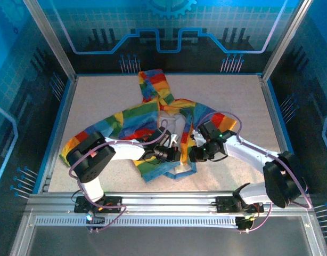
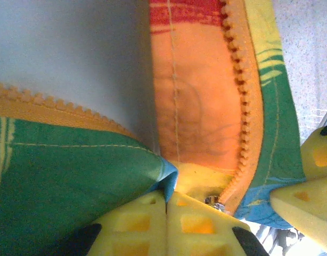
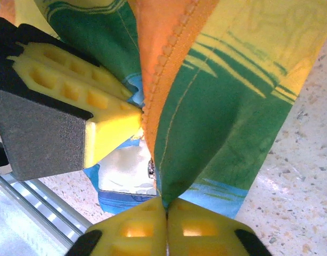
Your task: Zip up the jacket
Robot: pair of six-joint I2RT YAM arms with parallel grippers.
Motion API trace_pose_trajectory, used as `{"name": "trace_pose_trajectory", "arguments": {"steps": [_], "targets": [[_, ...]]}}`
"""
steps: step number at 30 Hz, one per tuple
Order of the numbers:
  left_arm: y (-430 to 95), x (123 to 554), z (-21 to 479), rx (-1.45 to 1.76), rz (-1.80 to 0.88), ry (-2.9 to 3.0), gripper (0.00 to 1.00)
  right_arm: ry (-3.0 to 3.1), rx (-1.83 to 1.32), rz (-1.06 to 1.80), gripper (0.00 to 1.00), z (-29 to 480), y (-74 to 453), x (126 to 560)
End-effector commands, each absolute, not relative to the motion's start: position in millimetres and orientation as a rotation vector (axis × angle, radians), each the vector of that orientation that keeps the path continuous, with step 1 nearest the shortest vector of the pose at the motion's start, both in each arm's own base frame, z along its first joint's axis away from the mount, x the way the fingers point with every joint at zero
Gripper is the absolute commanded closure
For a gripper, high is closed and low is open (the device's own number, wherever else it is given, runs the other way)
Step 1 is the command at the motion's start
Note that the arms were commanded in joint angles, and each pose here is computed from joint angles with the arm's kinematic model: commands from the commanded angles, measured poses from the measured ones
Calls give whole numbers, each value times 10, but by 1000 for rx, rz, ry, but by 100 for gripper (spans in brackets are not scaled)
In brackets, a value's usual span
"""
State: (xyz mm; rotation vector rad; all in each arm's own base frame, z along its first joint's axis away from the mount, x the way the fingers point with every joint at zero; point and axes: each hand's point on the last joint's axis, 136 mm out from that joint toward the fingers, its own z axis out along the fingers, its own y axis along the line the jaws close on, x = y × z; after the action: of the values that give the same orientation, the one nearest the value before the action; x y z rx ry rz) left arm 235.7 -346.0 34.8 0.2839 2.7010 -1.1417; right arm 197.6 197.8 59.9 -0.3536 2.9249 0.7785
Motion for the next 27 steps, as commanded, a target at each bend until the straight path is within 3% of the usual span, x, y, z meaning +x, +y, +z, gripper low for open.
{"name": "trace_pose_trajectory", "arguments": {"steps": [1, 3, 11, 27], "targets": [[-3598, 2366, 441, 297, -1218, 2658, 100, 2905, -325, 836, 82, 606, 2017, 1984], [-3598, 2352, 429, 296, -1219, 2660, 100, 2897, -309, 842, 73, 601, 2031, 1983], [-3584, 2315, 370, 284, -1226, 2670, 100, 2911, -287, 762, 64, 481, 1995, 1907], [-3575, 2292, 294, 274, -1234, 2680, 100, 2942, -254, 686, 60, 329, 2038, 2002]]}}
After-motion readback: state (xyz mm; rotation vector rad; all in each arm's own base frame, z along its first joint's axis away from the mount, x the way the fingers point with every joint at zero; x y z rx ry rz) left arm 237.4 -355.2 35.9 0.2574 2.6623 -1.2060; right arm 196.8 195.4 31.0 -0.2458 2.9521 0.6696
